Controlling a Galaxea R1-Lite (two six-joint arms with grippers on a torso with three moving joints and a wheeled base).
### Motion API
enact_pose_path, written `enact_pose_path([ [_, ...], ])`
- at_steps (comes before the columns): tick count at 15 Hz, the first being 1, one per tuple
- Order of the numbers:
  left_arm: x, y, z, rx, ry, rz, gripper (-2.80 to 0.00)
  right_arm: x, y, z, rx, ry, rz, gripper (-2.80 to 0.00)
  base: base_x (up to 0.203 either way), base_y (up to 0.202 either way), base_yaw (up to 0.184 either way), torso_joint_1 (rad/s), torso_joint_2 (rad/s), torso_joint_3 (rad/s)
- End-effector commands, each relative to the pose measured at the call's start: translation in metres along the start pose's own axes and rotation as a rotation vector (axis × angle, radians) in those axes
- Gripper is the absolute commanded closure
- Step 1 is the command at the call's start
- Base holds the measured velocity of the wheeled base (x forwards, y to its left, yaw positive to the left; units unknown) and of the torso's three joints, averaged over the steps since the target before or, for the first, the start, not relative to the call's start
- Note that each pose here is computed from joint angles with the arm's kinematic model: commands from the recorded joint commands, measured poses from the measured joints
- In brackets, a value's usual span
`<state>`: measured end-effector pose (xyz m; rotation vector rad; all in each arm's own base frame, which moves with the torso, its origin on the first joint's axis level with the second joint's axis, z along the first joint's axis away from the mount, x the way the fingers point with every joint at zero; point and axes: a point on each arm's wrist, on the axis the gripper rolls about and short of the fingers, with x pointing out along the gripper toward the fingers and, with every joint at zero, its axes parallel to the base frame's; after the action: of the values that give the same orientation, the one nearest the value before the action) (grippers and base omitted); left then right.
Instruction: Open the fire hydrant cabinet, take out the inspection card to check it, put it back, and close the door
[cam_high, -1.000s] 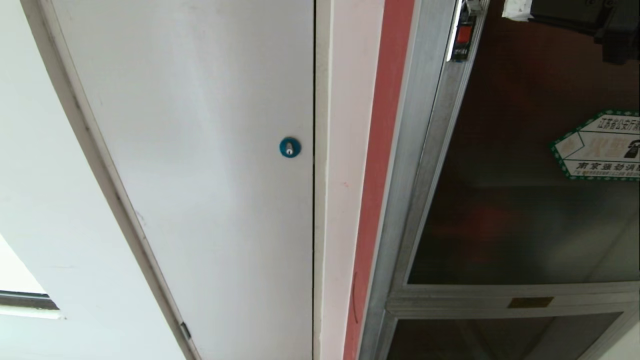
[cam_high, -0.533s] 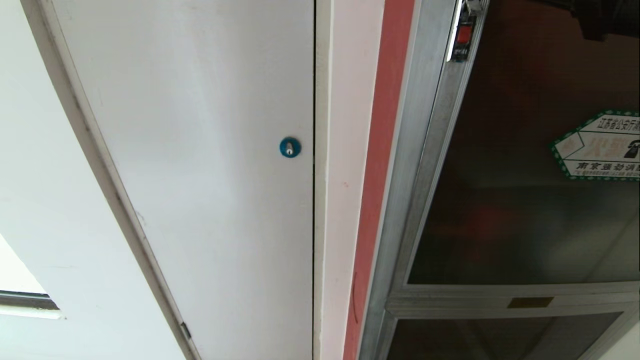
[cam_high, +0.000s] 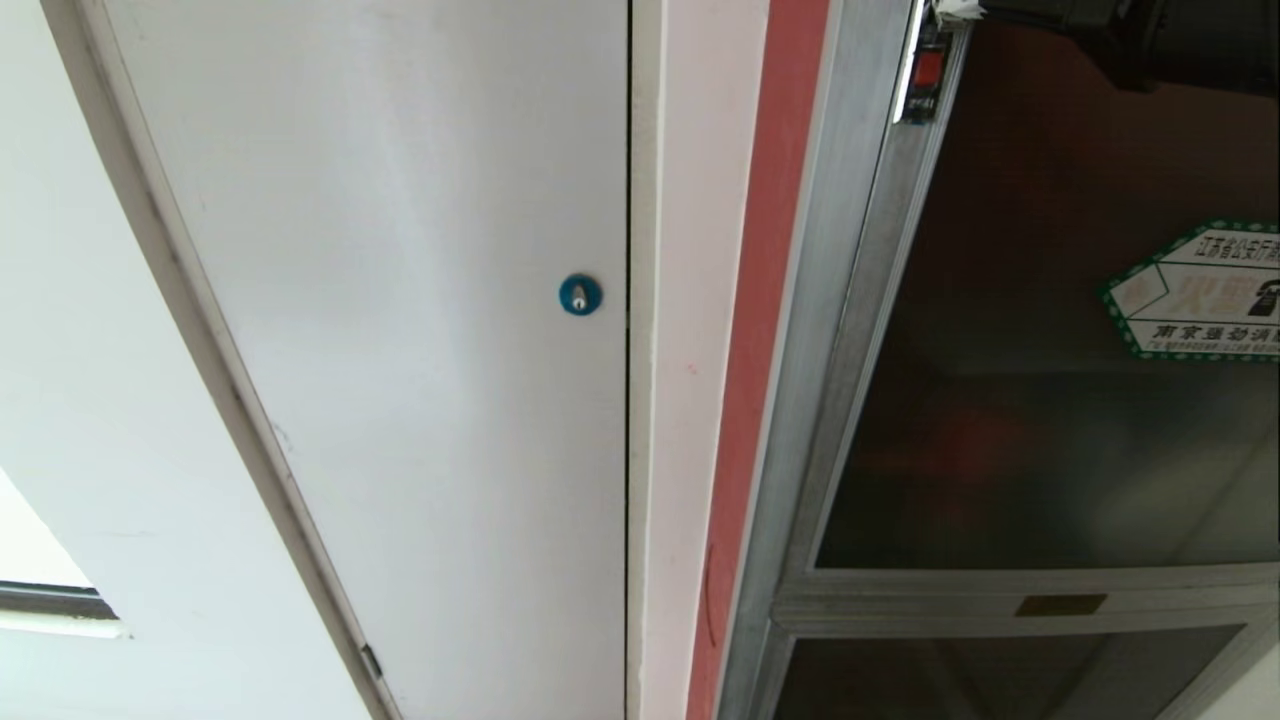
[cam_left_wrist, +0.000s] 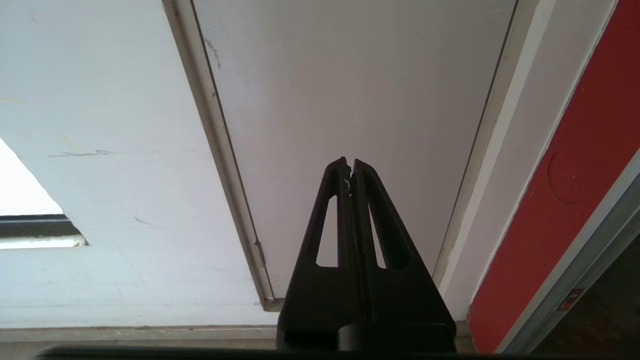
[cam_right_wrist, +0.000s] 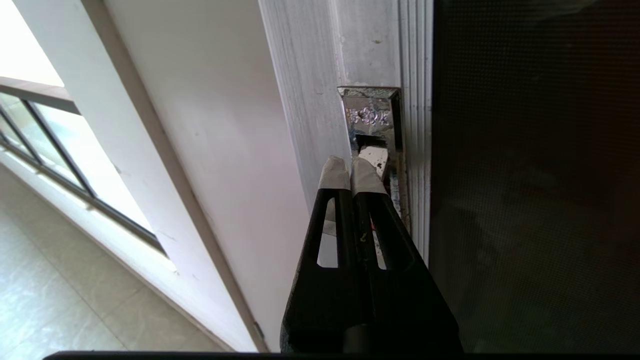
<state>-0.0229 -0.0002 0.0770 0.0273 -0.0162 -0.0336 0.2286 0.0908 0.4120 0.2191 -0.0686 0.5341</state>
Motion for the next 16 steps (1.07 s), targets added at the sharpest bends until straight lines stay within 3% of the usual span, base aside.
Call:
enact_pose_path([
  [1, 0.001, 0.0, -0.003, 0.0, 0.013, 0.0, 0.0, 0.003, -0.007, -0.002, 0.001, 0.007, -0.024, 0.0, 0.0, 0.0, 0.0, 0.0, 0.0, 0.0],
  [16, 0.001, 0.0, -0.003, 0.0, 0.013, 0.0, 0.0, 0.017, -0.015, -0.02, -0.013, 0.071, -0.044, 0.0, 0.0, 0.0, 0.0, 0.0, 0.0, 0.0],
])
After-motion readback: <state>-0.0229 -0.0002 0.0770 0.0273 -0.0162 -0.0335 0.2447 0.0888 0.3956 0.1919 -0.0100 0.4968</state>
